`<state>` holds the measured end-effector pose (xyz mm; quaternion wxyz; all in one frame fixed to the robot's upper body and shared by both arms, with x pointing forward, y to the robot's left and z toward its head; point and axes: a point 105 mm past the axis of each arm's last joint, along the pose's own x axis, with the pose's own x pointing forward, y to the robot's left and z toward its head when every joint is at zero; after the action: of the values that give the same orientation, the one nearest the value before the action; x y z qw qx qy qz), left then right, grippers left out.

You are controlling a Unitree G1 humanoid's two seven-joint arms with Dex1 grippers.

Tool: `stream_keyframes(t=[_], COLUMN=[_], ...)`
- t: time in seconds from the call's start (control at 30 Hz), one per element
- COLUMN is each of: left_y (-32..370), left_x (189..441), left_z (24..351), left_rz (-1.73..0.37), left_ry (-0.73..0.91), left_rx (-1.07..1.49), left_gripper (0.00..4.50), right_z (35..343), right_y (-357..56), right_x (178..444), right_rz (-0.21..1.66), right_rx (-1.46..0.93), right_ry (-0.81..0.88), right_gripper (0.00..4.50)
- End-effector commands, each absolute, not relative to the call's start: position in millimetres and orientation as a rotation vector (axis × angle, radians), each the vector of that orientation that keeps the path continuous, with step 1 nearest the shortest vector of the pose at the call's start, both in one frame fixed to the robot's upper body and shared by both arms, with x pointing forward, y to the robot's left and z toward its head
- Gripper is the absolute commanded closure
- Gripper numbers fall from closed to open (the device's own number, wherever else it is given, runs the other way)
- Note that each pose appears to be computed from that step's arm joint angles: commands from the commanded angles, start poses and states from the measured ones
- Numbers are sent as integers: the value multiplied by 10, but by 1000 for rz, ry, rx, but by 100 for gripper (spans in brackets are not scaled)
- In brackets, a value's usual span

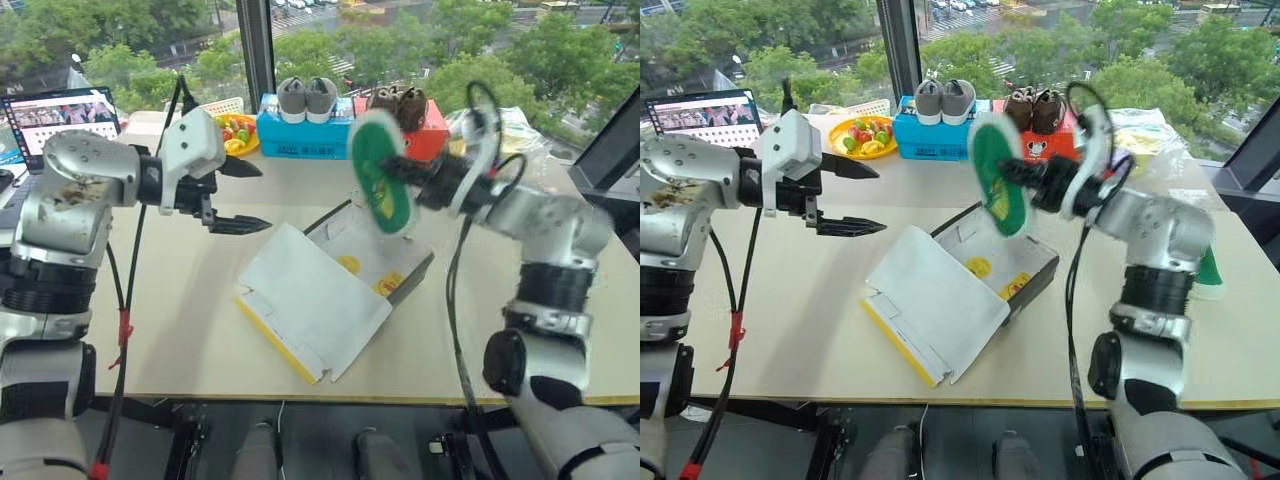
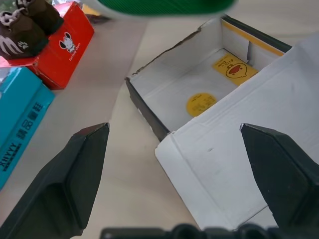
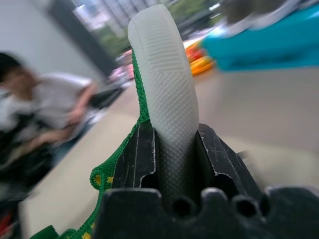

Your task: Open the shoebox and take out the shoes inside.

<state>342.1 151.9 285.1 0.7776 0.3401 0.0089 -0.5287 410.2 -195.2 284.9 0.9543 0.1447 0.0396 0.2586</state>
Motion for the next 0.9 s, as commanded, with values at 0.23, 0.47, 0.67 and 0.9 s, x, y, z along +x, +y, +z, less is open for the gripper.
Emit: stream_keyframes(t=[0.23, 0.47, 0.67, 0.9], left_y=[1464, 1450, 1447, 1430], left_x=[3409, 3398, 3404, 3423], left_z=[2930, 2903, 2896, 2903], left_rz=[-1151, -1160, -1162, -1165], left_ry=[-26, -20, -16, -22], left_rx=[764, 767, 767, 766], left_gripper=[0, 0, 0, 0], right_z=[2470, 1999, 1682, 1679], right_y=[-2689, -2838, -3196, -3522], right_x=[4130, 4160, 4131, 4098], right_rz=[314, 285, 124, 4], right_rx=[128, 173, 60, -151], right_ry=[237, 343, 410, 389], right_gripper=[402, 402, 402, 270])
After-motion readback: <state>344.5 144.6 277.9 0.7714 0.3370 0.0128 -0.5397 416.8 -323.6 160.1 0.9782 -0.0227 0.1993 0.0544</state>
